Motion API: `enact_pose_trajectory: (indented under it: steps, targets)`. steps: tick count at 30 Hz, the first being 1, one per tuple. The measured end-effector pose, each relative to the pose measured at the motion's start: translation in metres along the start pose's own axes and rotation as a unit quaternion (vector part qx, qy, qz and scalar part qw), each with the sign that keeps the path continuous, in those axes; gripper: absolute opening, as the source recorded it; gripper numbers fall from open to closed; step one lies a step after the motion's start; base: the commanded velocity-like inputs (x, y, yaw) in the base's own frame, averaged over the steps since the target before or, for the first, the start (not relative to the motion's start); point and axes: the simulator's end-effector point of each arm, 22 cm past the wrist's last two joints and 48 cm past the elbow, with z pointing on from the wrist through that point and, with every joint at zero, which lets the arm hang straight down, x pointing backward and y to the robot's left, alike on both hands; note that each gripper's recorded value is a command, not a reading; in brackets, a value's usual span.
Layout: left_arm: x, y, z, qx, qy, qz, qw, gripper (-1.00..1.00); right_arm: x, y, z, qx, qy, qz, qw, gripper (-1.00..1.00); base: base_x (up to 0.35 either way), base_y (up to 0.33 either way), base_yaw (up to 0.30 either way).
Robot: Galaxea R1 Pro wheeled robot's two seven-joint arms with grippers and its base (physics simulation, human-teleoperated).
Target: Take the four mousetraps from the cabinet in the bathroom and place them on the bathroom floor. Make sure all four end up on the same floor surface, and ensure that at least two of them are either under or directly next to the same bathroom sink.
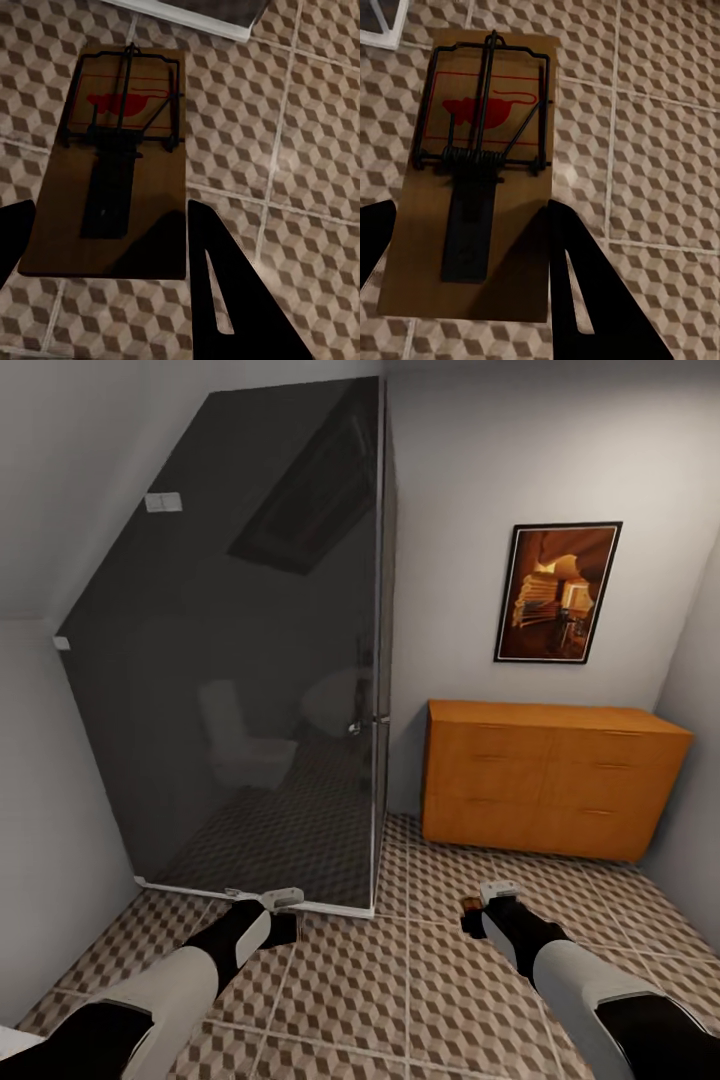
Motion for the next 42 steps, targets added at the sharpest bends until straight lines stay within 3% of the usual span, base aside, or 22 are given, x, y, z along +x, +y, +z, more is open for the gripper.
enact_pose_trajectory:
  steps: [9,18,42]
  targets:
    - [-0.003,0.02,0.0,-0.009,-0.002,-0.004,1.0,-1.0,0.0,0.0,0.0,0.0,0.0,0.0,1.0,-1.0,0.0,0.0,0.277]
    - [-0.004,0.021,0.0,0.011,-0.001,-0.014,0.9998,-1.0,0.0,0.0,0.0,0.0,0.0,0.0,1.0,-1.0,0.0,0.0,0.277]
    - [-0.006,0.035,0.0,-0.001,-0.004,-0.016,0.9999,-1.0,0.0,0.0,0.0,0.0,0.0,0.0,1.0,-1.0,0.0,0.0,0.277]
